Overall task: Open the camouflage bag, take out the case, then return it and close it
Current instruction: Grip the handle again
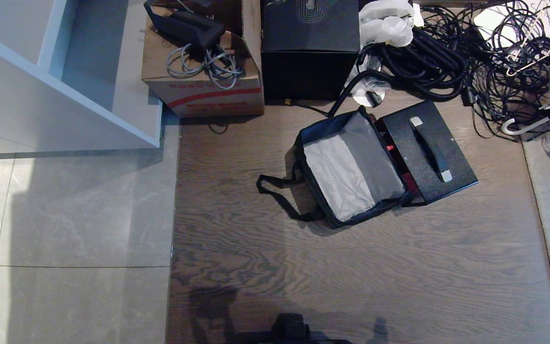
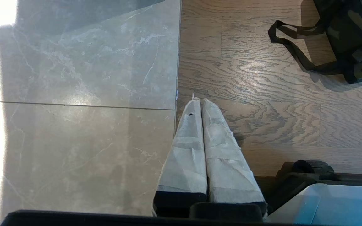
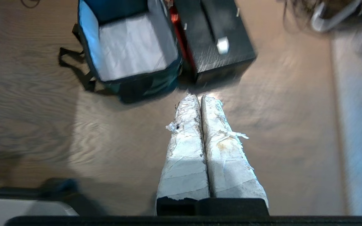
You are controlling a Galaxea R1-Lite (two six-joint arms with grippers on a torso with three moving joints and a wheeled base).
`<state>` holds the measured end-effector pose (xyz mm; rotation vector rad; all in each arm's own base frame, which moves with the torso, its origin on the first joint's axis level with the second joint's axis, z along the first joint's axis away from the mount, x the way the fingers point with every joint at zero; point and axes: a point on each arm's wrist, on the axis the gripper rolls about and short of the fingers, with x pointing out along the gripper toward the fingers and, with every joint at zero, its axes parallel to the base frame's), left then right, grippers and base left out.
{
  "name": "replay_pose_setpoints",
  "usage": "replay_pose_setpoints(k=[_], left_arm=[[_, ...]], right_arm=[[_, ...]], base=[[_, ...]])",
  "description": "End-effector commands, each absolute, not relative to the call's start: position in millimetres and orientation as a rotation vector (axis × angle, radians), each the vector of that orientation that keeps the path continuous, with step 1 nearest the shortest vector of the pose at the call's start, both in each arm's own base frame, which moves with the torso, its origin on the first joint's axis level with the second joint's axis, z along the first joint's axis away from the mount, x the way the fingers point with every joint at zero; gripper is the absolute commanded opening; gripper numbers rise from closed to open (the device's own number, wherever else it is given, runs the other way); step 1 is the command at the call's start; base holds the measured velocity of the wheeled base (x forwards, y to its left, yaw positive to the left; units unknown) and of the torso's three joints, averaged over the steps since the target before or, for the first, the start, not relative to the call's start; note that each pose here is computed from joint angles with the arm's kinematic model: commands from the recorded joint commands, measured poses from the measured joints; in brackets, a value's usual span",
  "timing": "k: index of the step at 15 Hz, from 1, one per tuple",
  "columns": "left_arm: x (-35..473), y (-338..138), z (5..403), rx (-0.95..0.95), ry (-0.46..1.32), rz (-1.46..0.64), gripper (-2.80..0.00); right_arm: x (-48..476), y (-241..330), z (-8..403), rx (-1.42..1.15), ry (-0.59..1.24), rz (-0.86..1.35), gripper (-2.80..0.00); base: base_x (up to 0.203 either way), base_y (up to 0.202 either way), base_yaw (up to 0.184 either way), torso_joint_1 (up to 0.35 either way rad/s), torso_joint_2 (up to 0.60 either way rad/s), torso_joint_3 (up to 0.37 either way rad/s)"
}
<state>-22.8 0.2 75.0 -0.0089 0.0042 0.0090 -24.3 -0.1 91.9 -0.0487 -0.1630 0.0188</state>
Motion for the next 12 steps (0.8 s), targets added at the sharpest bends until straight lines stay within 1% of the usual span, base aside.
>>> replay_pose_setpoints(k=[1,12], left_arm=[[-22.8,0.2,75.0,-0.009,0.005,0.009,-2.80],[-22.8,0.2,75.0,-0.009,0.005,0.009,-2.80]], right_arm=[[-20.0,-0.5,75.9,0.028,-0.069,0.007,-2.80],[-20.2,-0.5,77.7,0.010,-0.089,0.003,-2.80]], base=[[0.000,0.000,0.000,0.000,0.00,0.000],[0.000,0.000,0.000,0.000,0.00,0.000]])
